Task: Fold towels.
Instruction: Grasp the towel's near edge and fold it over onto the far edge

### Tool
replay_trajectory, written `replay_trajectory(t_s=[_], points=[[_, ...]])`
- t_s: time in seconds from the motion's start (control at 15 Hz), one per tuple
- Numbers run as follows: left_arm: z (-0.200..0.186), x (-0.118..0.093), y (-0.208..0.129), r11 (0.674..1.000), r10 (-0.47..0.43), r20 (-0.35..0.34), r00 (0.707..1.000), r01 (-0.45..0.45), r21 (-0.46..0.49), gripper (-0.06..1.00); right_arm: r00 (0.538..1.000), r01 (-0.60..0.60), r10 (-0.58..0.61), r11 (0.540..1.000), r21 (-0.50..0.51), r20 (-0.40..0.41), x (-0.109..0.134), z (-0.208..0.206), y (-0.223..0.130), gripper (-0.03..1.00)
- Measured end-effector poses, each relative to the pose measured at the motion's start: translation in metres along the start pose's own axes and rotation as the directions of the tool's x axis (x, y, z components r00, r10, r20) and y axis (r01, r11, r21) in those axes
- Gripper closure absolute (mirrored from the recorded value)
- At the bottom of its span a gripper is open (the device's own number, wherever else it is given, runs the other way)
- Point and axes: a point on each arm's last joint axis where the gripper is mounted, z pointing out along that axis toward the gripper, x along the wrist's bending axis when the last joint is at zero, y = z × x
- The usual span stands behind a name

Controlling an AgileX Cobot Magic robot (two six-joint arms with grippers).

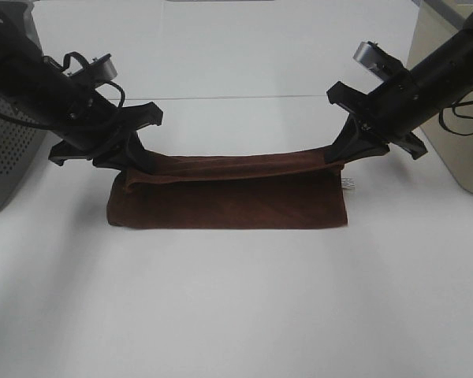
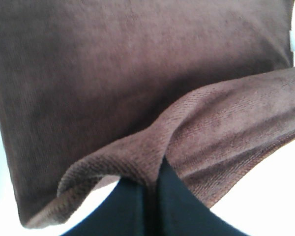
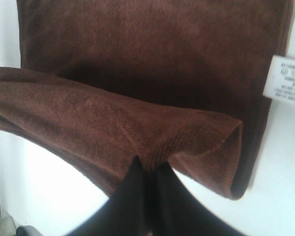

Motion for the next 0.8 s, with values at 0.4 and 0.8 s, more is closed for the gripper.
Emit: replay_trajectory(t_s=[0.4,0.8], points=[[0.040,0.017,0.032,0.998,0.032,-0.055,0.998,-0.034,-0.053,0.93,1.000,0.009,-0.009,1.000,-0.011,0.005,-0.024,0.035,0.047,0.97],[0.063,0.031,0.041,0.994,0.014,-0.089,0.996,-0.023,-0.103,0.93,0.999,-0.032,0.033,0.999,-0.022,0.018,-0.044,0.062,0.053,0.96]])
